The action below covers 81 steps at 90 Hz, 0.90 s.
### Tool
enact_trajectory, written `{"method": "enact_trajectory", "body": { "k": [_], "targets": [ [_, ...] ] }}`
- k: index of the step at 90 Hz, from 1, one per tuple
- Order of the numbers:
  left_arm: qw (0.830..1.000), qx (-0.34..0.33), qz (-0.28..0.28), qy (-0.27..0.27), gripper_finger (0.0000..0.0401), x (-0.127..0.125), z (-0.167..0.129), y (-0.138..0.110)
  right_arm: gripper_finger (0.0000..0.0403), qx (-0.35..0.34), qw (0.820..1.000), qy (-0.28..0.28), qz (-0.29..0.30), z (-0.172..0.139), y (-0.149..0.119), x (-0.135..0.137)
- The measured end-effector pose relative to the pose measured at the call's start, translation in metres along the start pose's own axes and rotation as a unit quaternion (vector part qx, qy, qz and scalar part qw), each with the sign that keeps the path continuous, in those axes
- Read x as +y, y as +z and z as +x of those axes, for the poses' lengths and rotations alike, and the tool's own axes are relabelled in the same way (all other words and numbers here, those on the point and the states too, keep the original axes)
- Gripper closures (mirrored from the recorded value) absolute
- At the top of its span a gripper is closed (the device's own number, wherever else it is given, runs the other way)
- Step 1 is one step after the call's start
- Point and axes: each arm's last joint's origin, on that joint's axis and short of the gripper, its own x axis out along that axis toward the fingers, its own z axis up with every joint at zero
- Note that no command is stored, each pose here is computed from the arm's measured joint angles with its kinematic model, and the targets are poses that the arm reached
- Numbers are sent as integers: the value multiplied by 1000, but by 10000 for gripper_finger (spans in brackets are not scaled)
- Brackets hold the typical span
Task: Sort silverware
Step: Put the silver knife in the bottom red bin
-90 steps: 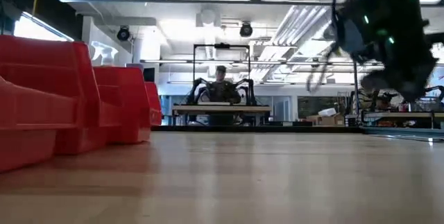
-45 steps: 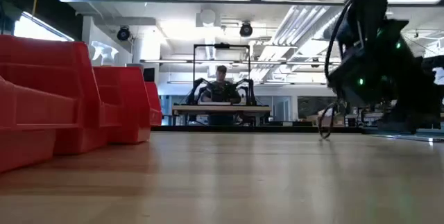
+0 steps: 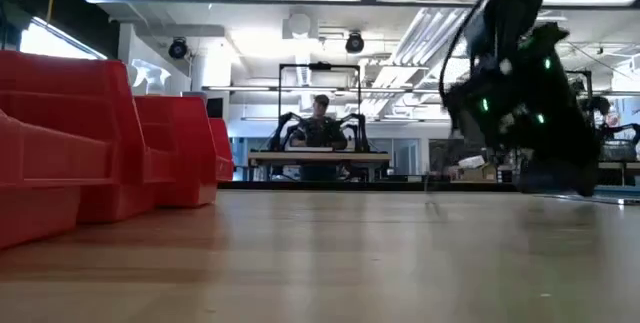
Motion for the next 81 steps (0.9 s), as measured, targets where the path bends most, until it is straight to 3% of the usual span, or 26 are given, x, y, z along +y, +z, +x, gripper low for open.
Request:
{"method": "enact_trajectory", "body": {
  "k": [13, 30, 54, 81],
  "targets": [
    [1000, 0, -2, -4, 300, -1, -1, -1, 403, -12, 993, -12, 114, -10, 1, -28],
    [1000, 0, 2, -7, 300, -2, -3, -1, 403, 21, 977, 43, 209, 9, 1, -48],
    [1000, 1, 3, -8, 300, -2, -3, -1, 403, 68, 973, 50, 217, 20, 13, -59],
    [1000, 1, 0, -8, 300, -2, -3, -1, 403, 116, 978, 30, 172, 37, 16, -49]
  ]
}}
